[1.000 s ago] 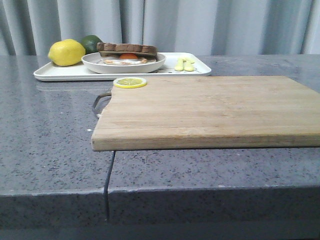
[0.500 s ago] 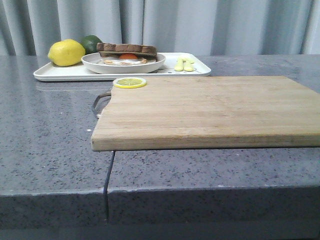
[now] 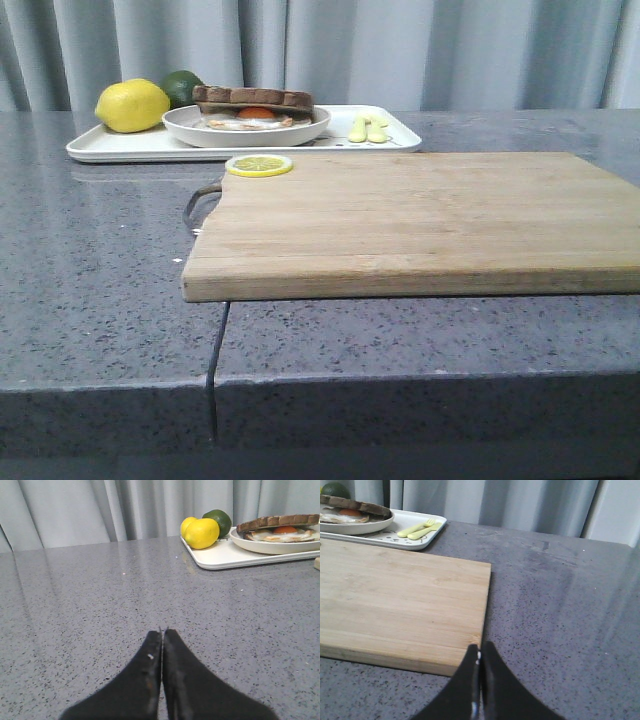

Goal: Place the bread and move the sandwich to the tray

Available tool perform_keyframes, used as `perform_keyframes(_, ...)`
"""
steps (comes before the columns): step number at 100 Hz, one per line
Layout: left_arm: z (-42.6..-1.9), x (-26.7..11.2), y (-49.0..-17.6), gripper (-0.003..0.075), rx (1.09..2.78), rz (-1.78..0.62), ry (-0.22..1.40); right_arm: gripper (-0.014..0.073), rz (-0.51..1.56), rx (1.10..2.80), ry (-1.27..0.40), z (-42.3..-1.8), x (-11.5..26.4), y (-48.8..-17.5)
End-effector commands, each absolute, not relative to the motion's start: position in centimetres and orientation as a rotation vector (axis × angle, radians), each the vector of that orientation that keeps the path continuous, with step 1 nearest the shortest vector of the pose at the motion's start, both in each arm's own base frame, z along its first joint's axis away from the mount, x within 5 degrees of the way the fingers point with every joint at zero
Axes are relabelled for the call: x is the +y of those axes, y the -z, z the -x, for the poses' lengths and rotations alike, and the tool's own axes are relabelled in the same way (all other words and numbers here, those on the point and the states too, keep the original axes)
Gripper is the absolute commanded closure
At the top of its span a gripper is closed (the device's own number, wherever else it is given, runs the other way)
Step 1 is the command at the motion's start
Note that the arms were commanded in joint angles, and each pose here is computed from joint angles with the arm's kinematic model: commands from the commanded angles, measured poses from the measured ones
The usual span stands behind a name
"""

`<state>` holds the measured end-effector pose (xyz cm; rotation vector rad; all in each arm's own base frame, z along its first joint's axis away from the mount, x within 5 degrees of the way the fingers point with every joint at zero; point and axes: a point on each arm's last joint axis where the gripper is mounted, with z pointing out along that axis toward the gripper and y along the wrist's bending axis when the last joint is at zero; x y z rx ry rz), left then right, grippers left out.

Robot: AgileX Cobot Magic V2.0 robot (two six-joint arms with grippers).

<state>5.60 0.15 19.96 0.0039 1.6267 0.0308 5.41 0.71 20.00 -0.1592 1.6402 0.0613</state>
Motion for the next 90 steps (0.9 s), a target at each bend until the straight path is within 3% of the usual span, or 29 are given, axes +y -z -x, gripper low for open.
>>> perform_keyframes(1,-5.42,0.03,-20.32,0.0739,1.531,-0.002,-0.004,0.0711,0.144,1.489,-0.060,-5.36,0.71,-21.11)
perform_keyframes(90,-5.42,0.03,-20.32,0.0739,1.531,-0.002,-0.004,0.0711,0.143,1.501,-0.063,-5.50,0.74,-20.32)
